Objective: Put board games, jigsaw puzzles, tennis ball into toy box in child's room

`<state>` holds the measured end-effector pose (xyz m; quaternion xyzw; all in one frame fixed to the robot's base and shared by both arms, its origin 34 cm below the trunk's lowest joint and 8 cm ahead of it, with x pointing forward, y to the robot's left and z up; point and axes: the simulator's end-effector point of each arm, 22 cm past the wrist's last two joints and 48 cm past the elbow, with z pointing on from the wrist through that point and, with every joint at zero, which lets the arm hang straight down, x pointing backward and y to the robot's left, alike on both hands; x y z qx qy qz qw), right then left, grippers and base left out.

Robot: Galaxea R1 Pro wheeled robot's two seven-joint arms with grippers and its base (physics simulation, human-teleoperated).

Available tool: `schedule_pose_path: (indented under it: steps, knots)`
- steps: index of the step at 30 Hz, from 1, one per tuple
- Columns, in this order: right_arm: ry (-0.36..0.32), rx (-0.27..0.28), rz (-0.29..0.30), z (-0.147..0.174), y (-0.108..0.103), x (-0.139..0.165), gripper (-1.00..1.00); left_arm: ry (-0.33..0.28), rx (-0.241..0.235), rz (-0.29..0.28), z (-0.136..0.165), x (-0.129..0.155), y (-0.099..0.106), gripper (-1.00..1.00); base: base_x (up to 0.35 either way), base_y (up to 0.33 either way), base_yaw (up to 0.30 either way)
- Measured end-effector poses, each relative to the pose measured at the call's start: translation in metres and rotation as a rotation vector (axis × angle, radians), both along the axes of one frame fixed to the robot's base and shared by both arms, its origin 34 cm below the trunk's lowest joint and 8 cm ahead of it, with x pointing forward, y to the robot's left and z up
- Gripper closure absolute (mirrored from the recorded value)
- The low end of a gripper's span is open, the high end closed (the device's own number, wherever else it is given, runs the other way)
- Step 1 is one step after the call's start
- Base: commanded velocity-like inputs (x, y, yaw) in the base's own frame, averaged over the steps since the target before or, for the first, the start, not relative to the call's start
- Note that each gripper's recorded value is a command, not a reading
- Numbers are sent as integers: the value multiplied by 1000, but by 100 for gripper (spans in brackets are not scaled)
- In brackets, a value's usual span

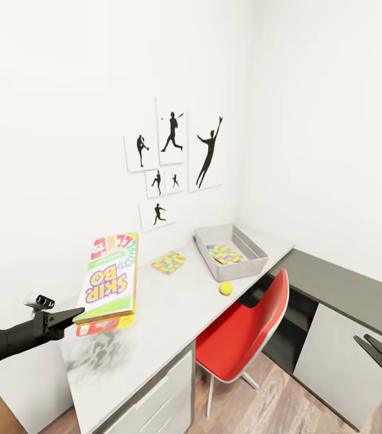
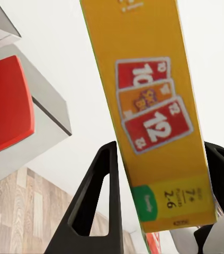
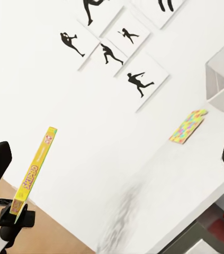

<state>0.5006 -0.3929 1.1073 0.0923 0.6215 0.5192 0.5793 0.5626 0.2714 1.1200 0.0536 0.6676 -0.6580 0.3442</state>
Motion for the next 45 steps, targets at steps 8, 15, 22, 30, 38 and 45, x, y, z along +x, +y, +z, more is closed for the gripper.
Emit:
schedule_pose_path:
  steps: [8, 15, 22, 30, 38, 45]
  knots:
    - [-7, 0, 0, 11, 0, -4, -100, -8, 3, 0, 12, -4, 0, 100, 0, 0, -212]
    - [-16, 1, 1, 21, 0, -7, -100, -16, 4, 1, 22, -7, 1, 100, 0, 0, -214]
    - [-24, 1, 1, 31, 0, -11, -100, -23, 4, 1, 31, -11, 1, 100, 0, 0, -214]
    - [-33, 0, 1, 41, 0, -15, -100, -34, 2, 0, 43, -15, 1, 100, 0, 0, -214]
    - [-42, -1, 1, 50, -1, -20, -100, -44, 2, 0, 53, -20, 1, 100, 0, 0, -214]
    - [-50, -2, 1, 56, -1, -22, -100, -51, 2, -1, 59, -23, 0, 100, 0, 0, -214]
